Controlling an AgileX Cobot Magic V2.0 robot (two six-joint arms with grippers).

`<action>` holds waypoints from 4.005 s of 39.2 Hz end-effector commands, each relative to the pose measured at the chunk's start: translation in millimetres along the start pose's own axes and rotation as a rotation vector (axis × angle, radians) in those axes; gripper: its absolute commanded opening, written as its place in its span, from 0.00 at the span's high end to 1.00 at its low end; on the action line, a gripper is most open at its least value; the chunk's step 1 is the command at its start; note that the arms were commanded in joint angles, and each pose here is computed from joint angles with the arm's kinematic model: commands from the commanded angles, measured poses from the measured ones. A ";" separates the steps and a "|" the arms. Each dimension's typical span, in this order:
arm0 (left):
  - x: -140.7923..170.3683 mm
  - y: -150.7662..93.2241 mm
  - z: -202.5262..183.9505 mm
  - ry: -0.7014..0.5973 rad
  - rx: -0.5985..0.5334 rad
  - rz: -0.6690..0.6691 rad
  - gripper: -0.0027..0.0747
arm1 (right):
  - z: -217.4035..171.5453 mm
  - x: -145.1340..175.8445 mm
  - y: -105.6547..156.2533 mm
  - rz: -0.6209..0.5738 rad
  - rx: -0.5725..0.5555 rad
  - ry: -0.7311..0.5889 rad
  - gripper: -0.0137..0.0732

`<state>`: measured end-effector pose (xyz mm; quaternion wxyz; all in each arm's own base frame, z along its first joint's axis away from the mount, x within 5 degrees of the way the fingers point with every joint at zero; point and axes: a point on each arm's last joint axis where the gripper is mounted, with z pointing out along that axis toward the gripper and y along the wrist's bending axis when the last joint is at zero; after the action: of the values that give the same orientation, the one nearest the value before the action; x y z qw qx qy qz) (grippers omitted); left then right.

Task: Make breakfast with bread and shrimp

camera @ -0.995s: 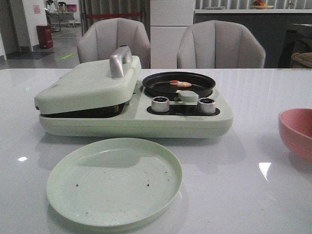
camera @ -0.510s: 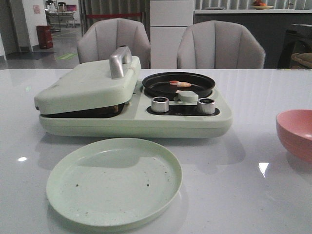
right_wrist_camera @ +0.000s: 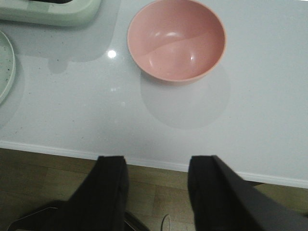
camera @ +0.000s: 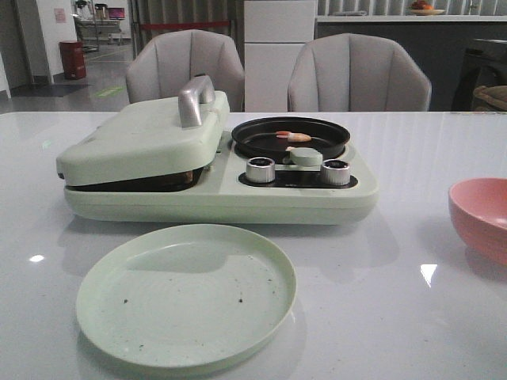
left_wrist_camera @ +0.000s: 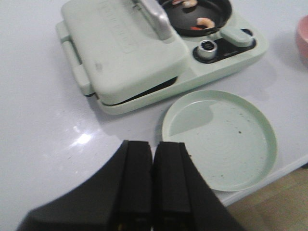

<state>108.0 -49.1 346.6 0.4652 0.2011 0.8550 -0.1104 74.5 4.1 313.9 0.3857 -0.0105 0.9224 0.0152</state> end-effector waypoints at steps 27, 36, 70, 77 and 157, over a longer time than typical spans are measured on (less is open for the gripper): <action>-12.5 7.9 -5.9 -0.094 -0.090 -0.056 0.84 | -9.9 -5.9 0.6 0.008 -0.013 -0.131 0.82; 10.9 16.5 -39.6 -0.294 -0.235 -0.103 0.84 | -9.9 -5.8 0.6 0.007 -0.013 -0.130 0.82; 146.5 19.5 10.6 -0.735 -0.459 -0.091 0.84 | -9.4 -5.6 0.6 0.007 -0.013 -0.123 0.82; 145.9 19.4 10.0 -0.744 -0.460 -0.089 0.84 | -9.4 -5.6 0.6 0.007 -0.013 -0.123 0.82; 145.4 17.7 10.9 -0.744 -0.421 -0.082 0.84 | 54.6 86.0 -7.8 -0.035 0.100 -0.881 0.82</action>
<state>56.0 -2.1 211.7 0.7346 0.0146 0.6783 -0.0112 54.1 -1.5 200.6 0.6685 -0.0054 0.7433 -0.0256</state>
